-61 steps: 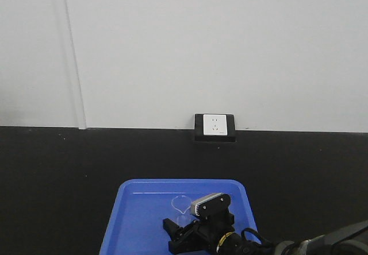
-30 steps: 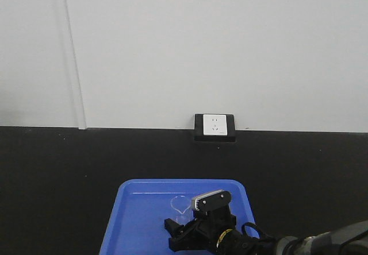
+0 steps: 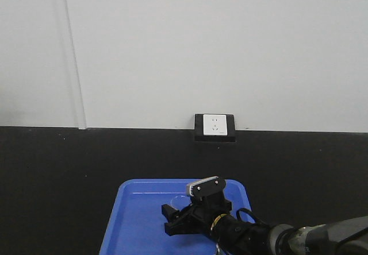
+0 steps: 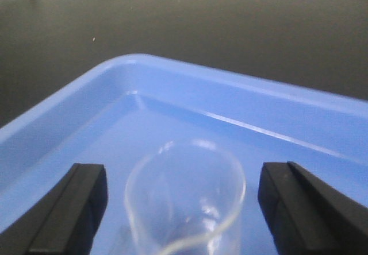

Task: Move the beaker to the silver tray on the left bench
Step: 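Close the right gripper on the beaker's side, then lift the beaker up out of the blue tray with the right gripper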

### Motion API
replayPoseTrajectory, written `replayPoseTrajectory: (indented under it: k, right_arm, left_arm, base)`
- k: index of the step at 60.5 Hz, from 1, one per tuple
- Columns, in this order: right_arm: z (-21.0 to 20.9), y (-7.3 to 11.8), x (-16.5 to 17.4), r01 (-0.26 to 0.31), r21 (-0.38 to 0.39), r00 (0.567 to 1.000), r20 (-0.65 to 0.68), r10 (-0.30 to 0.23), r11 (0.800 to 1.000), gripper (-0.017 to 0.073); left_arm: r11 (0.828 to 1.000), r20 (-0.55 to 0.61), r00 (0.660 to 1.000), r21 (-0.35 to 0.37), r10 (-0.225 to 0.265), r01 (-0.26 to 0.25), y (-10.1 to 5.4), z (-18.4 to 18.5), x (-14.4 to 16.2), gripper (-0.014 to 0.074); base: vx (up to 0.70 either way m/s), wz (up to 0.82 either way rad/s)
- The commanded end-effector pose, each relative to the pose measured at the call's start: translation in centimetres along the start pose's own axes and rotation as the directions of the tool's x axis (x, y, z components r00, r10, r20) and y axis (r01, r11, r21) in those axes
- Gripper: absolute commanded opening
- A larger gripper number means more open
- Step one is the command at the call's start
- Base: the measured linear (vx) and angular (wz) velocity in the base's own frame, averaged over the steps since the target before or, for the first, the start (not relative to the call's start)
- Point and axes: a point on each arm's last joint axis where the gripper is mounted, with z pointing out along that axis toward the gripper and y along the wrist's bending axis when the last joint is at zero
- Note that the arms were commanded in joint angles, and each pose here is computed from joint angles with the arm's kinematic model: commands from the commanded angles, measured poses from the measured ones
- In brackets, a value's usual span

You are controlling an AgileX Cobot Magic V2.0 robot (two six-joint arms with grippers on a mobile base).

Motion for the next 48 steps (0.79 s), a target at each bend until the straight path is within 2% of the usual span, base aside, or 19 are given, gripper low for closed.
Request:
replayPoseTrajectory:
  k: [1, 28, 33, 38, 48]
  right_arm:
    - [0.17, 0.45, -4.07, 0.005, -0.015, 0.993, 0.117, -0.004, 1.000, 0.0579]
    - [0.65, 0.28, -3.58, -0.009, -0.011, 0.995, 0.100, 0.010, 1.000, 0.0578]
    - [0.65, 0.28, -3.58, -0.009, -0.011, 0.995, 0.100, 0.010, 1.000, 0.0552]
    - [0.65, 0.28, -3.60, -0.008, -0.012, 0.995, 0.102, 0.010, 1.000, 0.0487]
    - [0.61, 0.35, -3.81, -0.007, -0.018, 0.993, 0.119, 0.010, 1.000, 0.0183]
  left_arm:
    - [1.000, 0.067, 0.998, 0.003, -0.001, 0.001, -0.09, 0.16, -0.12, 0.0001]
    - [1.000, 0.067, 0.998, 0.003, -0.001, 0.001, -0.09, 0.16, -0.12, 0.0001]
    - [1.000, 0.067, 0.998, 0.003, -0.001, 0.001, -0.09, 0.16, -0.12, 0.0001]
    - [1.000, 0.067, 0.998, 0.003, -0.001, 0.001, -0.09, 0.16, -0.12, 0.0001]
    - [1.000, 0.067, 0.998, 0.003, -0.001, 0.001, -0.09, 0.16, -0.12, 0.0001]
  base:
    - [0.00, 0.00]
    - [0.00, 0.00]
    - [0.00, 0.00]
    - [0.00, 0.00]
    - [0.00, 0.00]
